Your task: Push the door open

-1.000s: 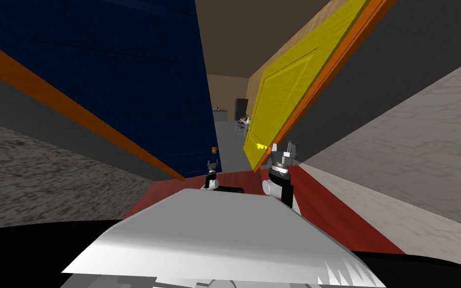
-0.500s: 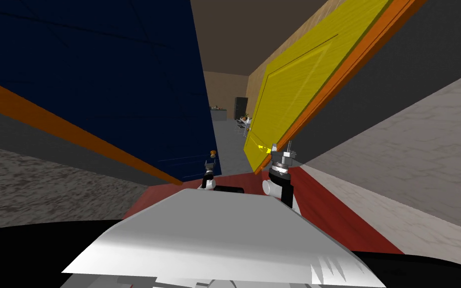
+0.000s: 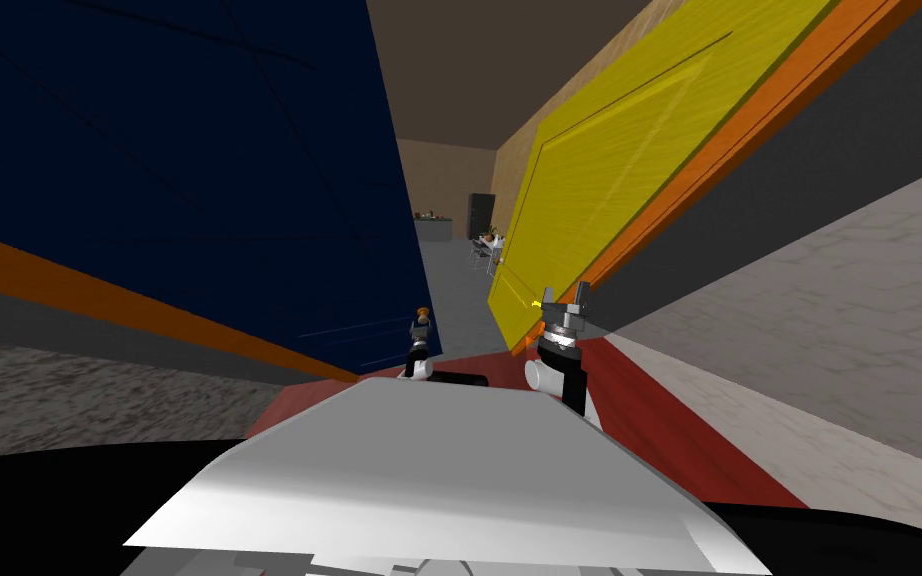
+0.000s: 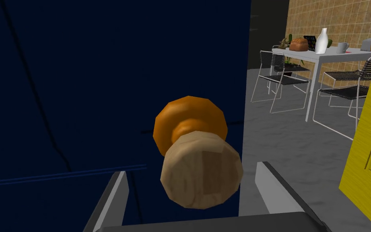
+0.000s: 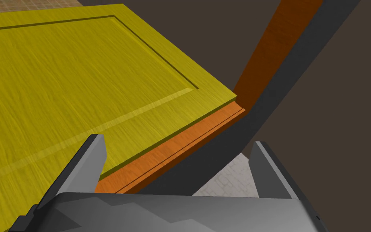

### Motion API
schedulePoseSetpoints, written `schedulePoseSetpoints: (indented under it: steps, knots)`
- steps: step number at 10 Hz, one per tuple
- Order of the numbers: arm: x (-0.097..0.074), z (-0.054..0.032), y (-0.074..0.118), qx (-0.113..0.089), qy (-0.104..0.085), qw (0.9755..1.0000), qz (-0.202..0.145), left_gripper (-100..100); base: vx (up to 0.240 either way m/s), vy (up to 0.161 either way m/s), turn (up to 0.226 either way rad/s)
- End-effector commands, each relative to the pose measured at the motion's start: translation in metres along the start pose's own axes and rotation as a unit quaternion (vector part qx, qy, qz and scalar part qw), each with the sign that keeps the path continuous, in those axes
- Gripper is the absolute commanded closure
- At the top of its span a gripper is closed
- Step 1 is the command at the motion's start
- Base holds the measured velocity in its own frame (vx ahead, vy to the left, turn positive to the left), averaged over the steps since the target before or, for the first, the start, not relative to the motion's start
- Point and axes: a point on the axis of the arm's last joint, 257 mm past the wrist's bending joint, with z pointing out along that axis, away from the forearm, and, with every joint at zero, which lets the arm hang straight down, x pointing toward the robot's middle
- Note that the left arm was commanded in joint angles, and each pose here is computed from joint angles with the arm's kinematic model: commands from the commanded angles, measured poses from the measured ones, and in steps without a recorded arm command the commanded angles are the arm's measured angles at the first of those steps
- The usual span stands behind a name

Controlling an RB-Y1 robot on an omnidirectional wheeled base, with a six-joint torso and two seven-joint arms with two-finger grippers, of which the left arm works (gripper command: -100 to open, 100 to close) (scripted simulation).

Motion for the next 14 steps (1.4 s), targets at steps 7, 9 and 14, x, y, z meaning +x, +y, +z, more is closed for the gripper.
schedulePoseSetpoints:
  steps: [7,9,14]
  knots:
    - [0.001,0.0043,-0.011,0.004,0.001,0.9999,0.01,-100,-0.029,-0.009,0.015]
    - [0.002,0.0051,-0.009,0.006,0.0,0.9999,0.008,-100,-0.172,-0.083,0.061]
    - [0.001,0.0072,-0.015,0.012,0.0,0.9999,0.009,-100,-0.042,-0.035,0.019]
